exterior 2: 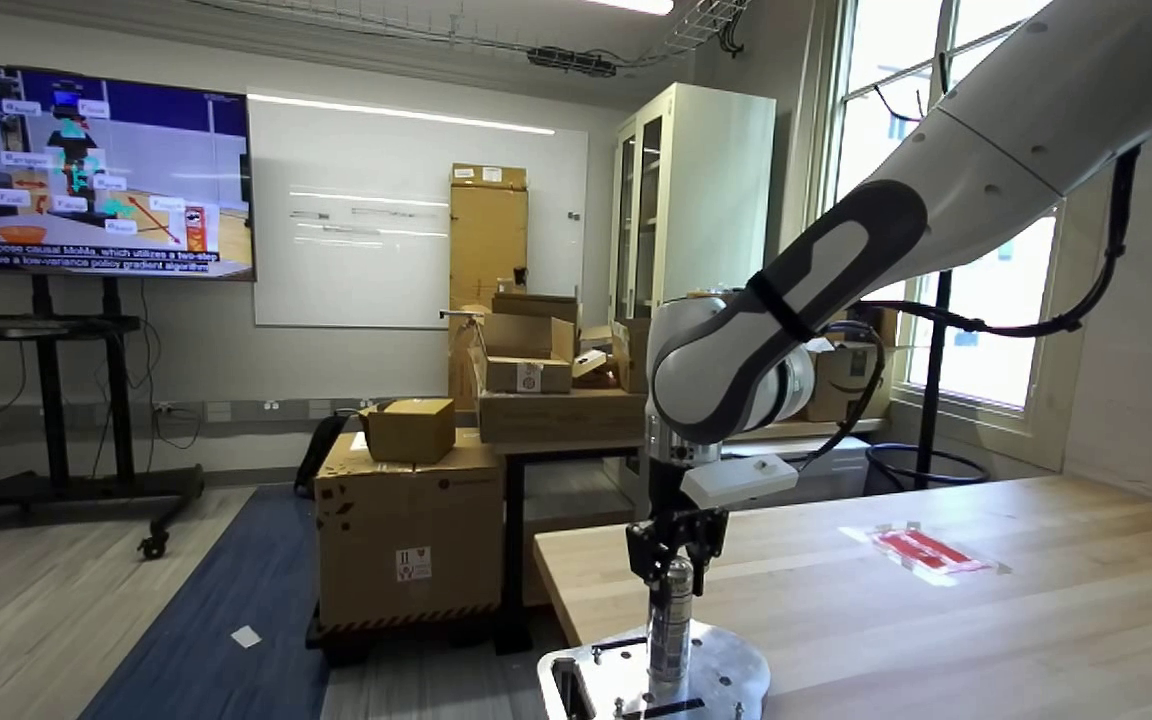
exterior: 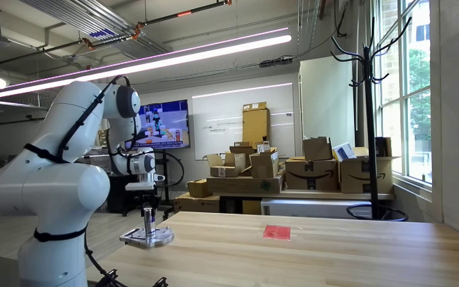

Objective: Put the can on the silver object

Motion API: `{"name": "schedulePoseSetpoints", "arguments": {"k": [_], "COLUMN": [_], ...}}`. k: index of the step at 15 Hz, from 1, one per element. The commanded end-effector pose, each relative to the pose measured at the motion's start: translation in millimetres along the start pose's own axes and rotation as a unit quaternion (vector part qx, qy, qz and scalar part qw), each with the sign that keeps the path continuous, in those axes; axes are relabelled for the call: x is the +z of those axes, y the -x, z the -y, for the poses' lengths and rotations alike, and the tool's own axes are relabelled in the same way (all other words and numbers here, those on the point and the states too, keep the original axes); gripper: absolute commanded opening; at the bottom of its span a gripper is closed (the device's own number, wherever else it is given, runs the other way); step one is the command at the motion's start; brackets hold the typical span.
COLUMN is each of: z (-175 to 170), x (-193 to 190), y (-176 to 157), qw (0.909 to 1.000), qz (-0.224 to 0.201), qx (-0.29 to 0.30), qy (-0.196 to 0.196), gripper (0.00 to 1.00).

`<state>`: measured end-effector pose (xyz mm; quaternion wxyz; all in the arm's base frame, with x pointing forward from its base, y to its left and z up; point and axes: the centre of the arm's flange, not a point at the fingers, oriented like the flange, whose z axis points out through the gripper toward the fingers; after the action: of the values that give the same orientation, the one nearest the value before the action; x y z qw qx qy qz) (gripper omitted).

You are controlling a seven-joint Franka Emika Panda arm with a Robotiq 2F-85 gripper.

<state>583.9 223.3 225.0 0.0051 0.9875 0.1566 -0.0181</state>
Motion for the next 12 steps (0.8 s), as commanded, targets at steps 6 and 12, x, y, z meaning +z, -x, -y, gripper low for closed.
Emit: {"name": "schedulePoseSetpoints", "arguments": {"k": [6,12], "z": [-1.5,-5.0], "x": [-3.0,-22.8], "y": [-7.7,5.2], "qw": [0.9999,0.9997], "qz": [0.006,0.014], "qx": [0.008,0.017], "qy": [-0.009,-0.01], "gripper": [0.85,1.0]}}
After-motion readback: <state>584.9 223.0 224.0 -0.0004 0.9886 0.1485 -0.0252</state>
